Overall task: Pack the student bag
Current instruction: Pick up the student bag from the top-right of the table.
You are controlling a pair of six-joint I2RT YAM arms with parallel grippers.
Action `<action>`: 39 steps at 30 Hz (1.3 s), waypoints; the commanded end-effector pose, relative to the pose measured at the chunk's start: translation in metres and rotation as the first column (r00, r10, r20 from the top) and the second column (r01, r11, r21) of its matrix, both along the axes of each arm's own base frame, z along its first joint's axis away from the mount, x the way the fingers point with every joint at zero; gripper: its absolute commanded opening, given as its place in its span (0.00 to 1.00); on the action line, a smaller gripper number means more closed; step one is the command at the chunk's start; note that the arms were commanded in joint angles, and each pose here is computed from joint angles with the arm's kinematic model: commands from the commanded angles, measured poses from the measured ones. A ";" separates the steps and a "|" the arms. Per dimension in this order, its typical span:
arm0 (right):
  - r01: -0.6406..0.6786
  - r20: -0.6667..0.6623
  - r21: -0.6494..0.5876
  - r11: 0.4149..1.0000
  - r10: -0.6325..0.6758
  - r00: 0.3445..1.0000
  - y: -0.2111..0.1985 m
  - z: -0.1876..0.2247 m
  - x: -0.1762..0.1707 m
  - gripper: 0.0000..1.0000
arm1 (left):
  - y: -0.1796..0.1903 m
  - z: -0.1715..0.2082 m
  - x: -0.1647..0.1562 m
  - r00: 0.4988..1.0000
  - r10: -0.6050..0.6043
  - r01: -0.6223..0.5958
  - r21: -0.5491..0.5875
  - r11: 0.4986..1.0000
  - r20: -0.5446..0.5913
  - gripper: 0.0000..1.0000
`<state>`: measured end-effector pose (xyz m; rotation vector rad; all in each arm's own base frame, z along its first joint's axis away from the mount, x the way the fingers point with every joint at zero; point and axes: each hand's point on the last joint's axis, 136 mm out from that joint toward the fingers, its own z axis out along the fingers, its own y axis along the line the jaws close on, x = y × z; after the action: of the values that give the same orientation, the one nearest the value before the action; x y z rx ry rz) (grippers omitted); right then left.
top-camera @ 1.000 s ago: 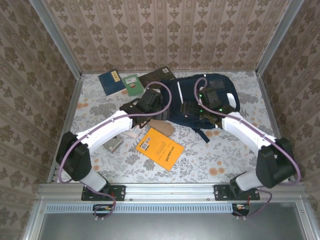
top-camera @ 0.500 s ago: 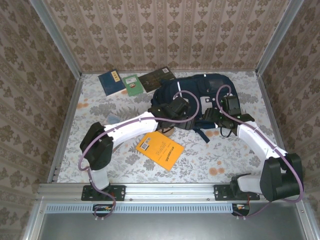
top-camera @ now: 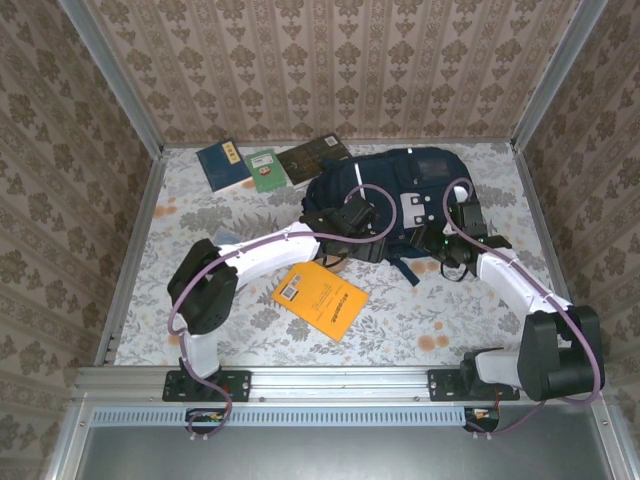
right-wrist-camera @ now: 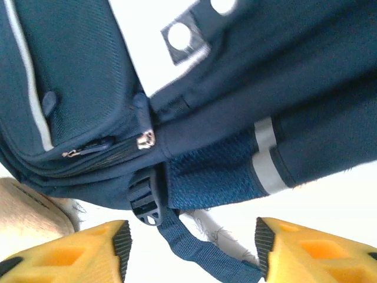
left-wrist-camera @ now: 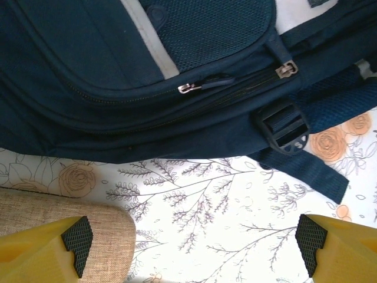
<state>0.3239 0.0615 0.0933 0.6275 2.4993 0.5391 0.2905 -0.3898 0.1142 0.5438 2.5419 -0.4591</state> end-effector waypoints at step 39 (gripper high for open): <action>0.115 0.114 0.447 0.887 -0.184 0.976 0.028 0.079 0.089 0.00 | -0.009 0.017 -0.005 0.998 -0.036 0.043 -0.110 0.993 0.059 0.40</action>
<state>0.3950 0.0773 0.1228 1.0354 2.2682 0.9474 0.2863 -0.3881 0.1107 0.5414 2.5001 -0.5162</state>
